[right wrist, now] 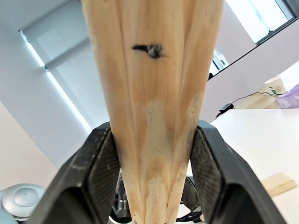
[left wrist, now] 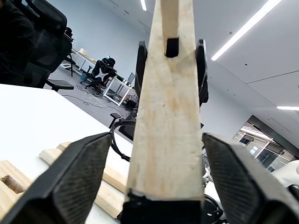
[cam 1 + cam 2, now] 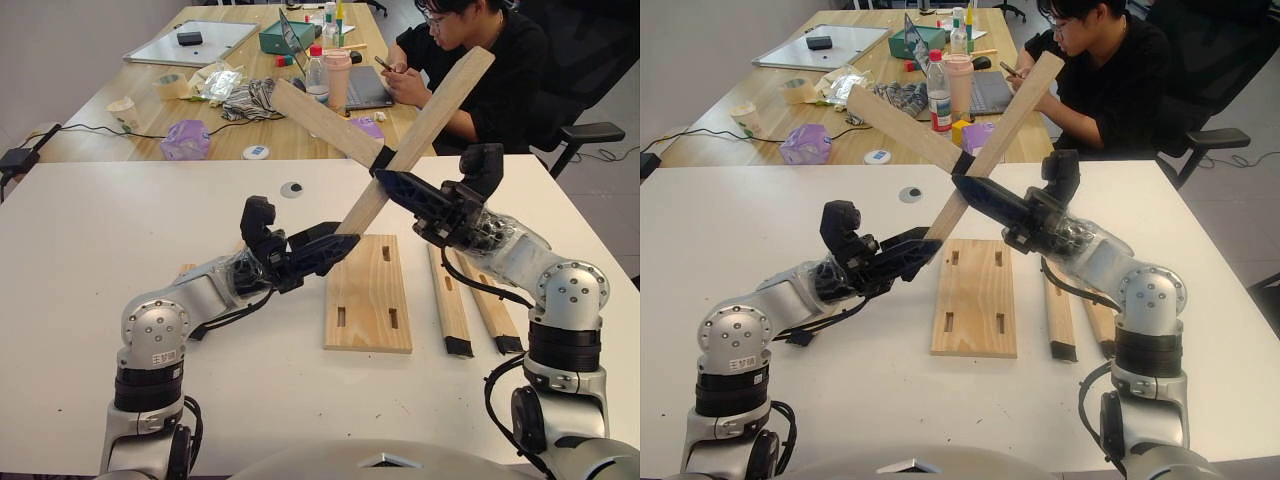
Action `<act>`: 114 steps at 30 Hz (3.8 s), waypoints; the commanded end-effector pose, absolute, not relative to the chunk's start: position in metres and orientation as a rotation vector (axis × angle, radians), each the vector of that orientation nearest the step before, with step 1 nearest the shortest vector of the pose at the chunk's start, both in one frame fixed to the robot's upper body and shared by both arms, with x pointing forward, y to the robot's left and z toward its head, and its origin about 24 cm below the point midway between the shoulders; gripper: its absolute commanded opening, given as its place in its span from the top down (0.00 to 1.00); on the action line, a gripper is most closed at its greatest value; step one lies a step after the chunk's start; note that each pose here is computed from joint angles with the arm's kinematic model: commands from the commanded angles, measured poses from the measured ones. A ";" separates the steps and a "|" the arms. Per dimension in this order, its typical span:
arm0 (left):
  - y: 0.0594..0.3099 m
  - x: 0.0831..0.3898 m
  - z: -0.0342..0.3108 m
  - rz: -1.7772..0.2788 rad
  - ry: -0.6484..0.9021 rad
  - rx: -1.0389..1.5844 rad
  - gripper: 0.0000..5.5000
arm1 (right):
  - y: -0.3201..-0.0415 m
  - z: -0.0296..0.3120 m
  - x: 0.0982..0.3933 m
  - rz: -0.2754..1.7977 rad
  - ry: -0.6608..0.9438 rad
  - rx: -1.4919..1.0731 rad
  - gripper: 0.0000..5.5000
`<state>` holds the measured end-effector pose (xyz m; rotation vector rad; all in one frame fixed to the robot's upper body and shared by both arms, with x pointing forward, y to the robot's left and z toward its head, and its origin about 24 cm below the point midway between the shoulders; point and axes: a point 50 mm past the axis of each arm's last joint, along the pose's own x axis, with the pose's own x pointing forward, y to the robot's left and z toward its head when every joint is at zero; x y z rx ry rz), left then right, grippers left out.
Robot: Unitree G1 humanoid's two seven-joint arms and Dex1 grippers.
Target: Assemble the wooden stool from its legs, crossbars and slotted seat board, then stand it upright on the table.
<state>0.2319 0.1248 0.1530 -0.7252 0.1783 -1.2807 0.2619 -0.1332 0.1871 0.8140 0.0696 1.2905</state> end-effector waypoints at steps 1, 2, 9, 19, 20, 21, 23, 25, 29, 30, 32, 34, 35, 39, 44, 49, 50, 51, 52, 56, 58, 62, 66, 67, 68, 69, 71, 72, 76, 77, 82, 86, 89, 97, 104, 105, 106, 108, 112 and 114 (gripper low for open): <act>0.130 0.233 0.147 -1.242 0.215 -0.691 0.25 | -0.141 0.188 0.268 1.224 0.042 0.735 0.63; 0.134 0.233 0.143 -1.220 0.235 -0.680 0.24 | -0.147 0.186 0.271 1.190 0.037 0.687 0.63; 0.177 0.226 0.103 -1.161 0.408 -0.558 0.24 | -0.190 0.163 0.257 1.124 0.109 0.423 0.63; 0.185 0.241 0.066 -1.046 0.459 -0.535 0.24 | -0.196 0.116 0.242 1.101 0.189 0.287 0.63; 0.181 0.241 0.066 -1.053 0.457 -0.540 0.24 | -0.195 0.111 0.241 1.098 0.195 0.274 0.63; 0.179 0.241 0.066 -1.064 0.456 -0.546 0.24 | -0.194 0.107 0.239 1.096 0.202 0.275 0.63; 0.176 0.239 0.066 -1.079 0.459 -0.549 0.24 | -0.195 0.099 0.236 1.095 0.220 0.253 0.63; 0.177 0.240 0.067 -1.081 0.465 -0.549 0.24 | -0.196 0.095 0.235 1.099 0.229 0.232 0.63; 0.177 0.241 0.068 -1.081 0.463 -0.555 0.24 | -0.203 0.094 0.237 1.111 0.234 0.172 0.63; 0.177 0.241 0.069 -1.083 0.463 -0.557 0.24 | -0.205 0.095 0.237 1.112 0.231 0.154 0.63; 0.175 0.239 0.068 -1.088 0.466 -0.564 0.24 | -0.208 0.097 0.240 1.119 0.225 0.143 0.63; 0.173 0.238 0.068 -1.095 0.468 -0.567 0.24 | -0.210 0.098 0.242 1.122 0.224 0.141 0.63; 0.173 0.237 0.068 -1.093 0.468 -0.570 0.24 | -0.212 0.098 0.243 1.122 0.226 0.138 0.63; 0.174 0.237 0.068 -1.082 0.470 -0.581 0.24 | -0.217 0.097 0.241 1.153 0.264 0.114 0.63; 0.175 0.233 0.066 -1.078 0.478 -0.590 0.24 | -0.218 0.090 0.232 1.216 0.321 0.042 0.63; 0.175 0.230 0.065 -1.083 0.491 -0.597 0.24 | -0.223 0.081 0.224 1.283 0.384 -0.068 0.63; 0.176 0.230 0.066 -1.084 0.494 -0.599 0.24 | -0.225 0.080 0.223 1.298 0.396 -0.091 0.63; 0.177 0.230 0.066 -1.084 0.497 -0.602 0.24 | -0.227 0.080 0.223 1.309 0.407 -0.110 0.63; 0.178 0.229 0.067 -1.083 0.500 -0.602 0.24 | -0.230 0.080 0.222 1.328 0.421 -0.133 0.63; 0.179 0.229 0.069 -1.090 0.509 -0.601 0.24 | -0.232 0.076 0.218 1.383 0.465 -0.198 0.63; 0.178 0.230 0.070 -1.095 0.506 -0.601 0.24 | -0.232 0.073 0.217 1.409 0.484 -0.237 0.63; 0.178 0.229 0.070 -1.084 0.496 -0.605 0.24 | -0.238 0.078 0.221 1.436 0.494 -0.297 0.63; 0.177 0.230 0.069 -1.073 0.485 -0.609 0.24 | -0.242 0.079 0.223 1.430 0.508 -0.303 0.63; 0.177 0.230 0.069 -1.071 0.481 -0.611 0.24 | -0.242 0.076 0.223 1.424 0.525 -0.297 0.63; 0.176 0.229 0.069 -1.070 0.478 -0.612 0.24 | -0.242 0.072 0.223 1.420 0.540 -0.295 0.63; 0.175 0.230 0.069 -1.070 0.477 -0.612 0.24 | -0.239 0.067 0.222 1.417 0.559 -0.282 0.63; 0.173 0.231 0.070 -1.073 0.471 -0.611 0.24 | -0.233 0.054 0.221 1.409 0.594 -0.266 0.63; 0.173 0.231 0.071 -1.073 0.469 -0.611 0.24 | -0.229 0.047 0.219 1.410 0.608 -0.267 0.63; 0.173 0.232 0.072 -1.074 0.468 -0.611 0.24 | -0.213 0.034 0.213 1.430 0.623 -0.247 0.63; 0.173 0.232 0.072 -1.073 0.468 -0.612 0.24 | -0.211 0.032 0.213 1.430 0.623 -0.251 0.63; 0.173 0.233 0.073 -1.065 0.461 -0.615 0.24 | -0.208 0.023 0.219 1.416 0.686 -0.350 0.63; 0.169 0.234 0.073 -1.068 0.454 -0.620 0.24 | -0.209 0.017 0.226 1.405 0.771 -0.355 0.63; 0.170 0.232 0.072 -1.069 0.454 -0.623 0.24 | -0.211 0.003 0.225 1.379 0.820 -0.333 0.63; 0.177 0.232 0.071 -1.044 0.462 -0.620 0.24 | -0.205 0.006 0.223 1.328 0.702 -0.236 0.63; 0.180 0.229 0.070 -1.034 0.455 -0.627 0.24 | -0.207 0.051 0.253 1.214 0.436 -0.164 0.43; 0.180 0.228 0.069 -1.036 0.455 -0.627 0.24 | -0.209 0.060 0.254 1.216 0.407 -0.163 0.39; 0.180 0.226 0.069 -1.037 0.453 -0.628 0.24 | -0.210 0.068 0.255 1.216 0.384 -0.172 0.37; 0.180 0.224 0.069 -1.031 0.448 -0.628 0.24 | -0.214 0.079 0.254 1.223 0.364 -0.201 0.32; 0.186 0.218 0.067 -1.013 0.448 -0.627 0.24 | -0.250 0.101 0.248 1.147 0.428 -0.363 0.25; 0.193 0.215 0.065 -0.995 0.448 -0.624 0.24 | -0.277 0.102 0.247 1.020 0.476 -0.422 0.25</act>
